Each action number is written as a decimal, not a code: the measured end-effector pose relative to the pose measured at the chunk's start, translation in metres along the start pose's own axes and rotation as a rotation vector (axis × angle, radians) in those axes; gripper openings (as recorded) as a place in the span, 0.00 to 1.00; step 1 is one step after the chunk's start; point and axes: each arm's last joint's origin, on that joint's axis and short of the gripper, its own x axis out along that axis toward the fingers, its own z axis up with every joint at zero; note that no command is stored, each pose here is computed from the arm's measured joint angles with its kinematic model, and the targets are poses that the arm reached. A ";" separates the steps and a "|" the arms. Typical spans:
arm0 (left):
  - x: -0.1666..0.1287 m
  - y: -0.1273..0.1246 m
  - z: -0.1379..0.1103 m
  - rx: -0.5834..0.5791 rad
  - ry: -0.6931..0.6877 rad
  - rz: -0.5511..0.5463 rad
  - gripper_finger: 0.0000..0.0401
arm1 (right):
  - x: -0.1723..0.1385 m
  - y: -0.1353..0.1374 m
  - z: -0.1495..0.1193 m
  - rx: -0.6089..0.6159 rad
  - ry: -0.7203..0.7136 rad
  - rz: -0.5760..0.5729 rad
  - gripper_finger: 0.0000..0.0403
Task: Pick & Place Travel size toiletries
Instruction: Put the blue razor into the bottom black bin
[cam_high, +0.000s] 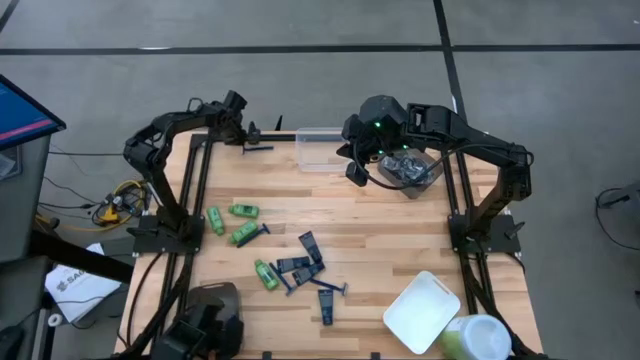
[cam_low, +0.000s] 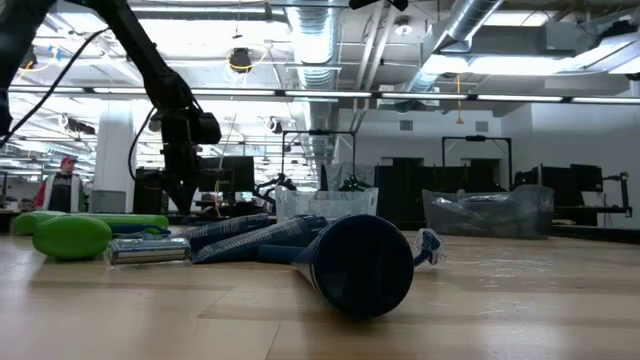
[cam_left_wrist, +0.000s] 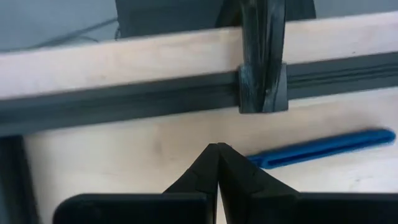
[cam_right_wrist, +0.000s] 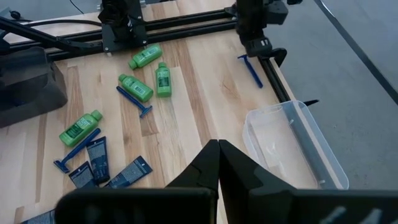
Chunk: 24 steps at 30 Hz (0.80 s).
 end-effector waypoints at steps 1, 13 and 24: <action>0.000 0.000 0.000 -0.015 0.006 -0.005 0.00 | 0.000 0.000 0.000 0.000 0.000 0.000 0.00; -0.003 0.006 0.000 -0.071 0.016 0.007 0.00 | 0.000 0.000 0.000 -0.003 0.000 0.000 0.00; -0.003 0.003 -0.003 0.011 0.059 -0.091 0.00 | 0.000 0.000 0.001 -0.003 -0.009 0.000 0.00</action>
